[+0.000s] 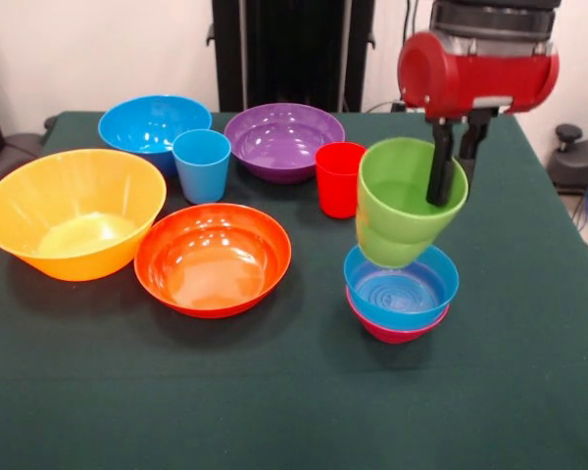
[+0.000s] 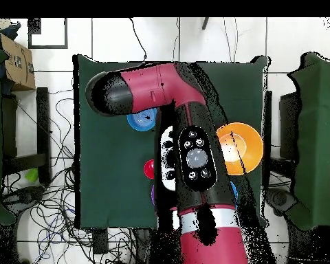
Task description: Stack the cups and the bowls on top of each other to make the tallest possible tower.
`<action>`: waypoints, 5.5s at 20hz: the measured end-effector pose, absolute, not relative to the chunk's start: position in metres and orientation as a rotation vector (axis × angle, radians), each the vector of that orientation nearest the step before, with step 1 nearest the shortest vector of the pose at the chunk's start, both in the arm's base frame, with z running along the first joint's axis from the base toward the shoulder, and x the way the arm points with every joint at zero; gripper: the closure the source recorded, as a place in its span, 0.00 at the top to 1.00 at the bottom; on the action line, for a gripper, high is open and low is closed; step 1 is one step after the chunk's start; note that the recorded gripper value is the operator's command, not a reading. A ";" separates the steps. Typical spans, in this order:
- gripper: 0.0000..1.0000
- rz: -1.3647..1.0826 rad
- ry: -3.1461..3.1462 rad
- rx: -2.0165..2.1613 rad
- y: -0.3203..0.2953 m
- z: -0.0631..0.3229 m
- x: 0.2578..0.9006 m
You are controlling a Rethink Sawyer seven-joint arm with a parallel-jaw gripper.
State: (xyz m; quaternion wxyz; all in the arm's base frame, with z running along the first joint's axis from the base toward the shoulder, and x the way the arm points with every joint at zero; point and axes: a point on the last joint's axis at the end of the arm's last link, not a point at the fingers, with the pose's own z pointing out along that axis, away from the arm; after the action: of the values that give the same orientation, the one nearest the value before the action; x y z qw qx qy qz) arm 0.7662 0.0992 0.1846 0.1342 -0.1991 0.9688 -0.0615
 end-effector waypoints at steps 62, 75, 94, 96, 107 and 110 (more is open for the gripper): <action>0.00 -0.118 2.713 -0.518 0.119 0.075 0.643; 0.00 -0.126 2.739 -0.504 0.127 0.050 0.637; 0.00 -0.146 2.738 -0.478 0.112 0.020 0.653; 0.00 -0.150 2.733 -0.485 0.114 0.017 0.656; 0.00 -0.152 2.689 -0.498 0.123 0.018 0.662; 0.00 -0.151 2.689 -0.496 0.123 0.018 0.662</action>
State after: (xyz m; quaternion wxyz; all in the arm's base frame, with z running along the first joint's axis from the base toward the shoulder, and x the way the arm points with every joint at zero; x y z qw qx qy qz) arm 0.6622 0.1227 0.0183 0.2000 -0.1775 0.9621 -0.0541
